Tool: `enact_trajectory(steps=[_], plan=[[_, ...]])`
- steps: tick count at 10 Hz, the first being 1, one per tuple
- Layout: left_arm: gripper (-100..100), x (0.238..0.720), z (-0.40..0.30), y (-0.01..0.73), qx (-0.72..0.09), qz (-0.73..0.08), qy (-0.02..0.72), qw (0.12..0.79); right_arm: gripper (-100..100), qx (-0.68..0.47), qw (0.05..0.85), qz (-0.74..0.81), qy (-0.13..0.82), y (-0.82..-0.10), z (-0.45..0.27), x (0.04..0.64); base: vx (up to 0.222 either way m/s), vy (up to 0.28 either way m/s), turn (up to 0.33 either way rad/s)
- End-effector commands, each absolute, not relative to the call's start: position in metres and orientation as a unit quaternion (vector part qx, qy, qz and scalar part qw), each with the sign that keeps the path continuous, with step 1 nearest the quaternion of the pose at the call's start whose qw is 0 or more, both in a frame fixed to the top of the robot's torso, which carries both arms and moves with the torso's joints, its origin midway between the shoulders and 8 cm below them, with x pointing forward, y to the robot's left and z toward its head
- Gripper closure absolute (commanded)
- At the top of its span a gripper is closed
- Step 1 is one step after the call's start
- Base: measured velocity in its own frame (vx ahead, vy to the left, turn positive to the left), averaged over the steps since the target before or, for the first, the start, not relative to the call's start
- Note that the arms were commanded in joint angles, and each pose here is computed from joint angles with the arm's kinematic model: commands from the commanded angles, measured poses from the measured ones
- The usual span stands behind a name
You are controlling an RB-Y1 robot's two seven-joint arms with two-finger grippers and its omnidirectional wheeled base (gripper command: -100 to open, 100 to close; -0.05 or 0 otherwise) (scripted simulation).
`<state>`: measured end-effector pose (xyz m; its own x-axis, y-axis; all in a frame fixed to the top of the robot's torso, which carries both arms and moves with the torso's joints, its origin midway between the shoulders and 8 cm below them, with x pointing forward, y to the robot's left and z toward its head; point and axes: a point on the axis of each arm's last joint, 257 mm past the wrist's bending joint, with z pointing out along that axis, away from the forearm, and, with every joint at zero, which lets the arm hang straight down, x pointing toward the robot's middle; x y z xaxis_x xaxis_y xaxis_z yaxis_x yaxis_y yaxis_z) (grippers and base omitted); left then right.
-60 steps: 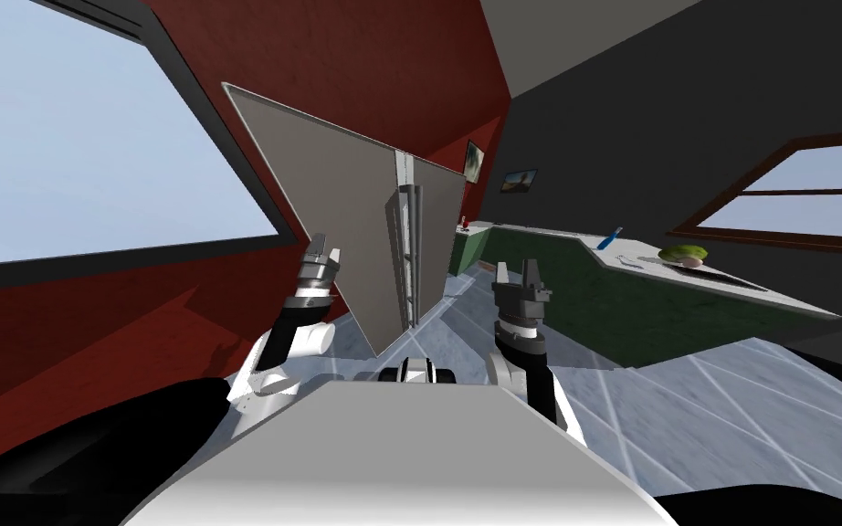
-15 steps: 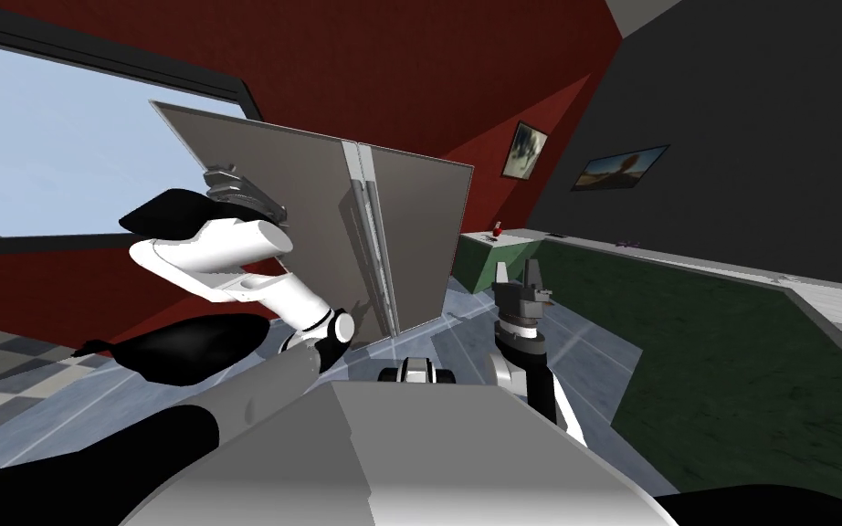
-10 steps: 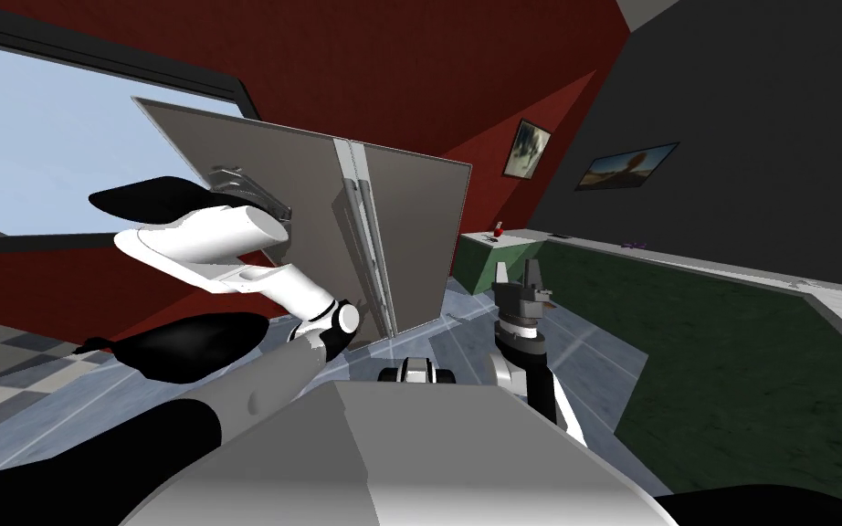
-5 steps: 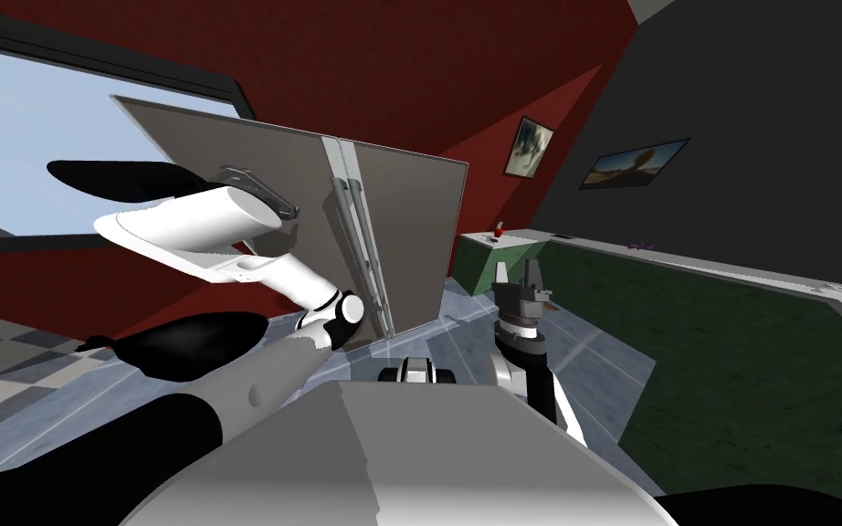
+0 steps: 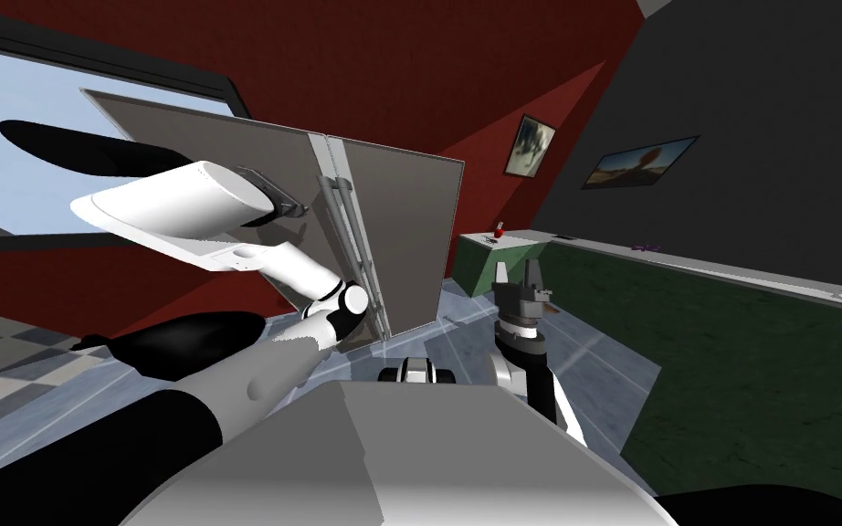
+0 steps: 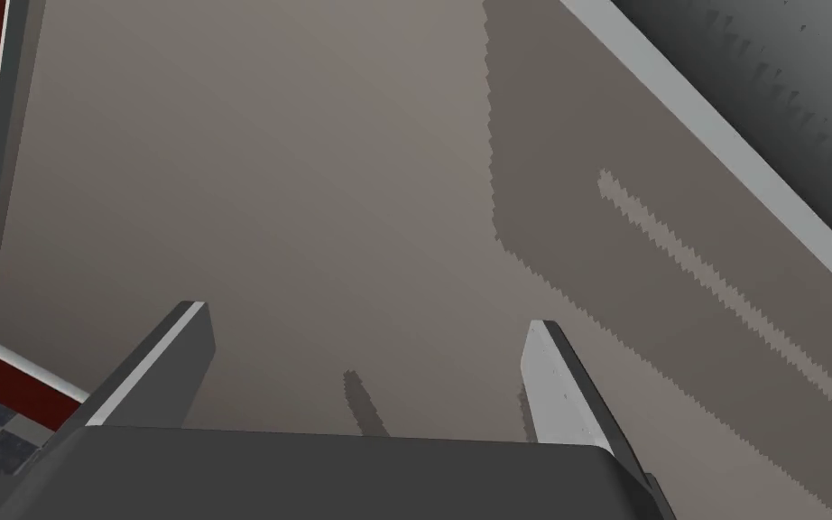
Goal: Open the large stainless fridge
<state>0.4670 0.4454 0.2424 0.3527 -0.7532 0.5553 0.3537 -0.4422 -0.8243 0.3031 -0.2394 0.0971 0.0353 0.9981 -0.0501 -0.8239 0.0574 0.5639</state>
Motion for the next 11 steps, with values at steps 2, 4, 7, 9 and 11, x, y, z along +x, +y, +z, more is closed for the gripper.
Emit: enact_trajectory(steps=[2,4,7,9,11], plan=[[-100,0.474,0.247,0.423,-0.668,-0.567,0.160,0.454,0,0.196,0.692,0.658,0.222,-0.239,0.097,0.303,0.036,-0.057,0.012],[-100,0.477,0.249,0.411,-0.677,-0.573,0.166,0.430,0,0.196,0.692,0.658,0.222,-0.239,0.097,0.303,0.034,-0.055,0.022],[-100,0.479,0.247,0.399,-0.688,-0.576,0.175,0.405,0,0.196,0.692,0.658,0.222,-0.239,0.097,0.303,0.033,-0.040,0.028],[-100,0.480,0.250,0.390,-0.694,-0.581,0.179,0.387,0,0.196,0.692,0.658,0.222,-0.239,0.097,0.303,0.026,-0.032,0.014],[-100,0.480,0.252,0.383,-0.698,-0.584,0.183,0.371,0,0.196,0.692,0.658,0.222,-0.239,0.097,0.303,0.029,-0.039,0.022]])
